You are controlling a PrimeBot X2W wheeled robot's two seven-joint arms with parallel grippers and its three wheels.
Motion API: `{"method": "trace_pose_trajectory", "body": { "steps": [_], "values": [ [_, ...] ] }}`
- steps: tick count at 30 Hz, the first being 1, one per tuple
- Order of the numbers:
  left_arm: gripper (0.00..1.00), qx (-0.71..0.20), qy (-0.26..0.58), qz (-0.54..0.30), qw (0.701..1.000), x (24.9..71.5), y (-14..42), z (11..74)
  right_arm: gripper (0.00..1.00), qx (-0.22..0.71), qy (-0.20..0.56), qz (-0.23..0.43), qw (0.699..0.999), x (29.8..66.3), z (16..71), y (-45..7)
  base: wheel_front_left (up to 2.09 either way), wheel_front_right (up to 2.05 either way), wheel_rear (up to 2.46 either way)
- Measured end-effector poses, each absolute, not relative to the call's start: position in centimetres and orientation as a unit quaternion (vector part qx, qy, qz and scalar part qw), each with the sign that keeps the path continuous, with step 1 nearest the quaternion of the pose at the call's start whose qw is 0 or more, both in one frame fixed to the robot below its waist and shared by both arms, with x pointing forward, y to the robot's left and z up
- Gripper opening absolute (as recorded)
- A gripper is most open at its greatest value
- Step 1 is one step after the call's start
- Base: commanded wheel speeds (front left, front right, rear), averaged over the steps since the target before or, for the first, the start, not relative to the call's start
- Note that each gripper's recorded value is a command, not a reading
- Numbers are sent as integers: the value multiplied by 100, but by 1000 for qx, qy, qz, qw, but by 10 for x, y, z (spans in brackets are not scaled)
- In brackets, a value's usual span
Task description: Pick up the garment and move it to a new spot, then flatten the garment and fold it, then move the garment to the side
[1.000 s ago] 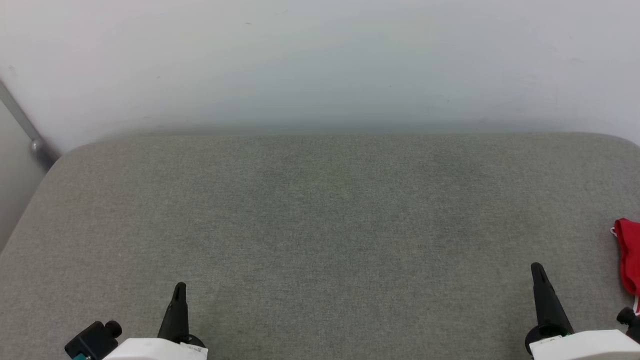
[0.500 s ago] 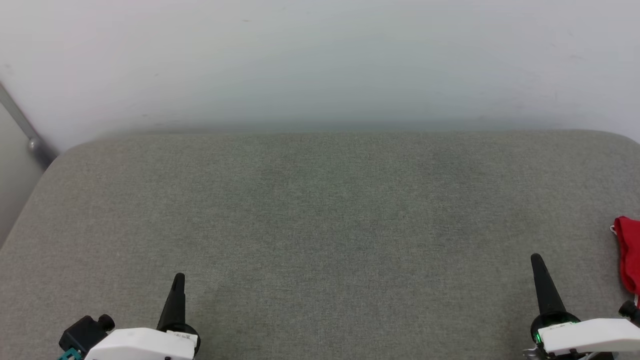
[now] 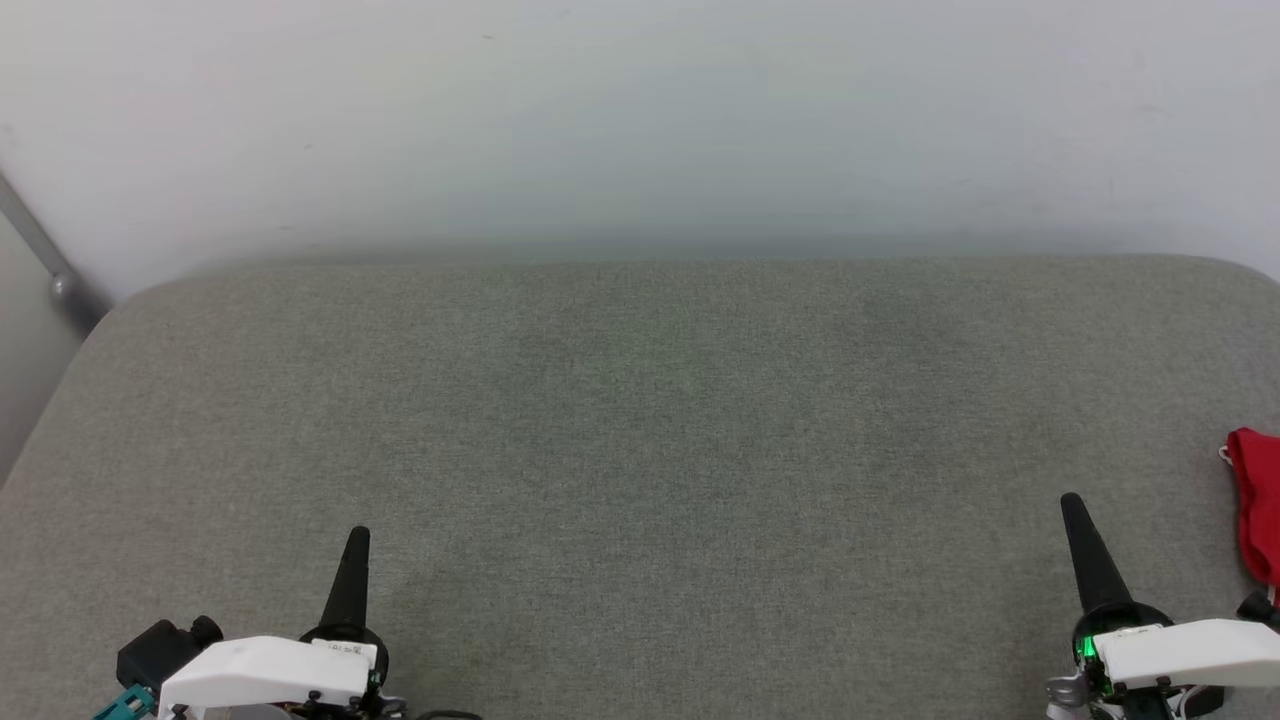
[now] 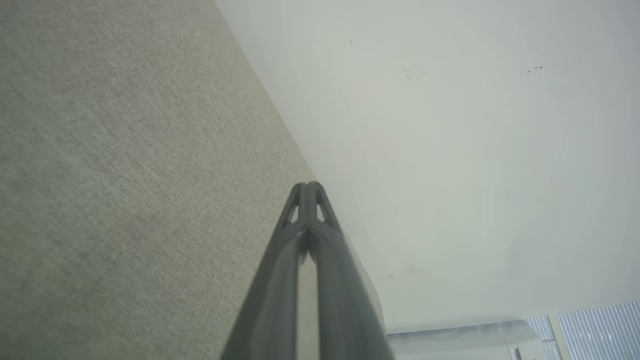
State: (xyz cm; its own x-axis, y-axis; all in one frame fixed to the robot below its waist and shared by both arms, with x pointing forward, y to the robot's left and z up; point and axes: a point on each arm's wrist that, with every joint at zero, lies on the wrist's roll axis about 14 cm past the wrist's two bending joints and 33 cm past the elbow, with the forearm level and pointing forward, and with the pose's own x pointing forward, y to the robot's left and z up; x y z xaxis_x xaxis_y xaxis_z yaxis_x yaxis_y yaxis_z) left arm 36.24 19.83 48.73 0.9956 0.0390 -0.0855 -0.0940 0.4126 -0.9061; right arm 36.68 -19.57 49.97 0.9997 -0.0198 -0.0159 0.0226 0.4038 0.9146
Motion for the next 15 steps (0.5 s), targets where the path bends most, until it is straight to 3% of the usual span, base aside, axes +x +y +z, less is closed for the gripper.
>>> {"method": "trace_pose_trajectory", "body": {
  "steps": [15],
  "values": [
    [0, -598, 22, 32, 800, 369, 199, 490, 0, 602, 6, -12, 799, 373, 499, -197, 0, 0, 0]
  ]
}}
